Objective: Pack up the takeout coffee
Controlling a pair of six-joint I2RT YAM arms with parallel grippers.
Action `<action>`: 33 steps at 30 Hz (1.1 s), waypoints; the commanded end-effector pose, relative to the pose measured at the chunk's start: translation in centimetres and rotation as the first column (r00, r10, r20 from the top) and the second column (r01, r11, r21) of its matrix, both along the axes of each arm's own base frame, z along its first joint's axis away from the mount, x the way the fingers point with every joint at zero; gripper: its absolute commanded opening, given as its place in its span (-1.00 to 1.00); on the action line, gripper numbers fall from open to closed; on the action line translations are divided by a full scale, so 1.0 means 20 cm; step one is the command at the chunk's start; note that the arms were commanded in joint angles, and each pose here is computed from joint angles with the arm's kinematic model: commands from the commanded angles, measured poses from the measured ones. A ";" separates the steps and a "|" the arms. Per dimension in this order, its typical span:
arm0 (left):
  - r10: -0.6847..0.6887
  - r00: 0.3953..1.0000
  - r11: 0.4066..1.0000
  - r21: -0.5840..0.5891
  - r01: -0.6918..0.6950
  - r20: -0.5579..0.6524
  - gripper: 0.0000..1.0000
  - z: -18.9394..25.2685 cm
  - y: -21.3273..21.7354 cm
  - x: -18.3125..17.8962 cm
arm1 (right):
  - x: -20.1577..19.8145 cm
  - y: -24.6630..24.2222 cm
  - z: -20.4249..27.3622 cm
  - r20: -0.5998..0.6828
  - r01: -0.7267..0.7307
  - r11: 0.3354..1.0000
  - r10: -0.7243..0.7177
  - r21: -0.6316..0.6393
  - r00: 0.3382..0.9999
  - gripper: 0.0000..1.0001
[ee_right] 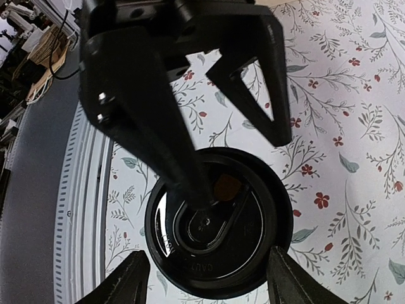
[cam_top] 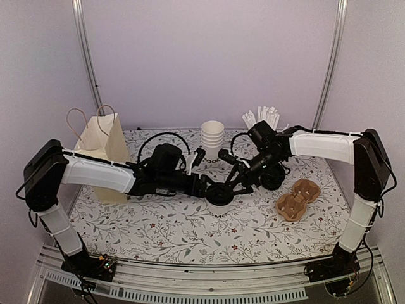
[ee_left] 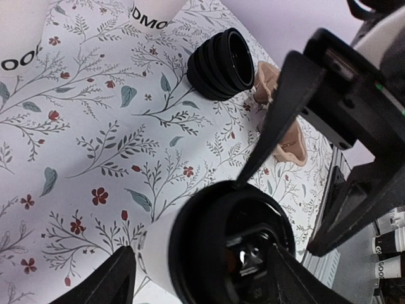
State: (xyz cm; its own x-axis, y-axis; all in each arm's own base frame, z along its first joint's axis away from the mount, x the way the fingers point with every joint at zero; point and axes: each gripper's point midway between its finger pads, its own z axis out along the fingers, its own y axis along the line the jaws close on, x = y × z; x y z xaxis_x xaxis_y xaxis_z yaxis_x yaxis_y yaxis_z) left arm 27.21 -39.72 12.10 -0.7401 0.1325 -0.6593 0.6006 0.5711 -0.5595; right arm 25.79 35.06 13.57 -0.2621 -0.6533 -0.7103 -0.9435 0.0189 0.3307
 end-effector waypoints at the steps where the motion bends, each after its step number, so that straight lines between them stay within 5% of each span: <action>1: -0.029 0.998 1.000 0.008 0.029 0.048 0.45 0.02 -0.01 0.09 | -0.10 -0.07 0.05 -0.053 0.013 1.000 -0.013 -0.008 0.998 0.31; 8: -0.041 0.994 0.999 -0.003 0.042 0.106 0.53 0.11 -0.01 0.13 | -0.20 -0.15 0.08 -0.082 0.013 0.999 -0.015 -0.030 0.997 0.30; 15: -0.018 1.000 1.000 0.020 0.018 -0.007 0.55 0.10 0.11 0.00 | -0.19 -0.17 0.13 -0.018 0.033 0.999 -0.034 -0.039 0.999 0.26; 25: -0.044 0.954 0.999 -0.017 0.040 -0.295 0.23 0.00 0.14 -0.19 | 0.09 -0.19 0.11 -0.014 0.216 0.975 -0.217 -0.051 0.976 -0.07; 33: -0.092 0.927 0.993 -0.107 0.057 -0.363 0.07 -0.01 0.09 -0.22 | 0.07 -0.18 -0.04 -0.141 0.204 0.973 -0.219 -0.111 0.966 -0.18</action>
State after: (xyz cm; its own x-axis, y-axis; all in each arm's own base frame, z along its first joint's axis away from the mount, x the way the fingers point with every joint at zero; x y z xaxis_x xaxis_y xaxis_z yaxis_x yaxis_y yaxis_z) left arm 22.90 -37.35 11.83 -0.9033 0.1585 -0.3987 0.4198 0.5183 -0.7450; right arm 27.38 31.08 13.32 -0.4630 -0.6388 -0.6145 -0.8800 0.2484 0.4048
